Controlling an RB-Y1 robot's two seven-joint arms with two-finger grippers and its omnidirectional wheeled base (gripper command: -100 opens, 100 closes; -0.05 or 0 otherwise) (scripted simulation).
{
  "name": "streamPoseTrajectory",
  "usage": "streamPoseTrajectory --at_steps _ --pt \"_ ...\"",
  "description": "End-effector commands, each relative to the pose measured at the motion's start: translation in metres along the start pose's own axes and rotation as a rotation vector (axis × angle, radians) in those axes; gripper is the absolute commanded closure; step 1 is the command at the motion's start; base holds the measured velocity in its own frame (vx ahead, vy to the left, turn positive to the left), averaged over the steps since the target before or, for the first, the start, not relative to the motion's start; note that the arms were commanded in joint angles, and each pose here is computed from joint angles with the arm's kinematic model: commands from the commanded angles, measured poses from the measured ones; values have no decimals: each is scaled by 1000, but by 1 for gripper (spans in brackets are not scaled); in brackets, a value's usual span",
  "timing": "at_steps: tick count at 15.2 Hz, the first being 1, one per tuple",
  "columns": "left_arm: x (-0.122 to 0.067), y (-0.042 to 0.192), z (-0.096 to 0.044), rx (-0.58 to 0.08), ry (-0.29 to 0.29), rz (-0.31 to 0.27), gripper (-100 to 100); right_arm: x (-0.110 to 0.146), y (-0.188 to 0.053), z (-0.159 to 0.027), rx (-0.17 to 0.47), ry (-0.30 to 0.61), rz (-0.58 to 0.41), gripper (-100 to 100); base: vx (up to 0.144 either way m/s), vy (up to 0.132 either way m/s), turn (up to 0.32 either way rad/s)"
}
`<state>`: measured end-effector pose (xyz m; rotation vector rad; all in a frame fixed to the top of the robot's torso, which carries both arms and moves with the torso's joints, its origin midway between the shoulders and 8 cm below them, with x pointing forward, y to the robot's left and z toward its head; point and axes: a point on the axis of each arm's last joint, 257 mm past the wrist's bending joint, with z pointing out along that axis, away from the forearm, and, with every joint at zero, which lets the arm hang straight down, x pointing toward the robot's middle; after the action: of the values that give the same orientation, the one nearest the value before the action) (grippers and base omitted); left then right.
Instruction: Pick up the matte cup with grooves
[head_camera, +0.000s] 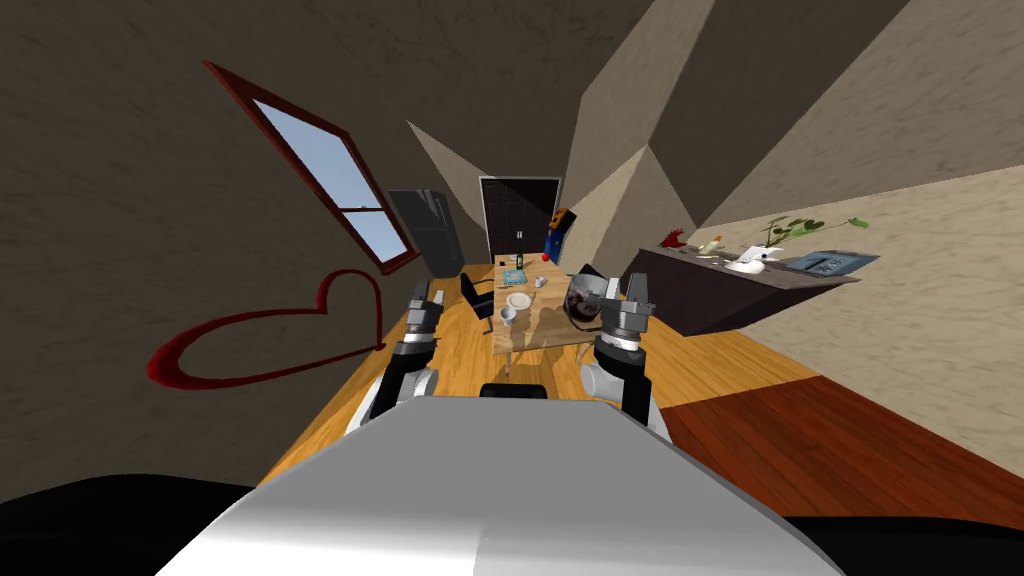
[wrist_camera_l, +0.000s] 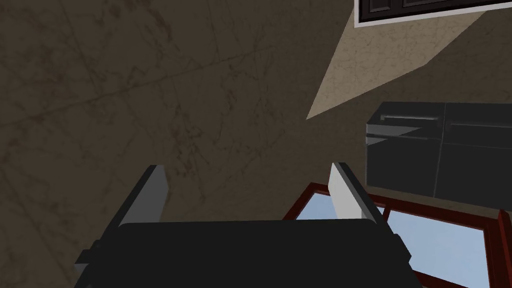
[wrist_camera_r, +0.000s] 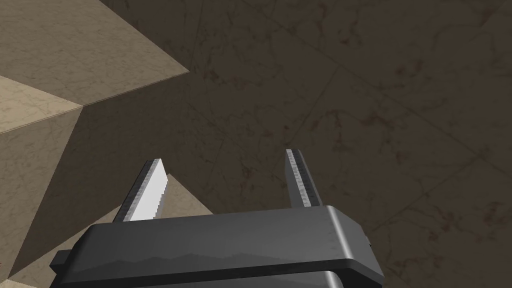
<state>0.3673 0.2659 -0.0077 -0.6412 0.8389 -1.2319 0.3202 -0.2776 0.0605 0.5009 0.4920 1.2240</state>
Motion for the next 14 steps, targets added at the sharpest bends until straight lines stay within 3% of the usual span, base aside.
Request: streamPoseTrajectory --at_steps 1,7,9,12,14 --pt "-1 19 2 -53 27 36 -100 0 0 0 0 0 0 0 -20 -3 -150" --pt "-12 62 5 -172 61 119 -100 0 0 0 0 0 0 0 -20 -4 -167" --pt "-12 67 4 -193 61 120 -100 0 0 0 0 0 0 0 -18 -2 -110" --pt "-25 96 4 -272 66 176 -100 0 0 0 0 0 0 0 -17 -7 -185" --pt "-26 103 2 -301 65 177 -100 0 0 0 0 0 0 0 -18 -2 -133"
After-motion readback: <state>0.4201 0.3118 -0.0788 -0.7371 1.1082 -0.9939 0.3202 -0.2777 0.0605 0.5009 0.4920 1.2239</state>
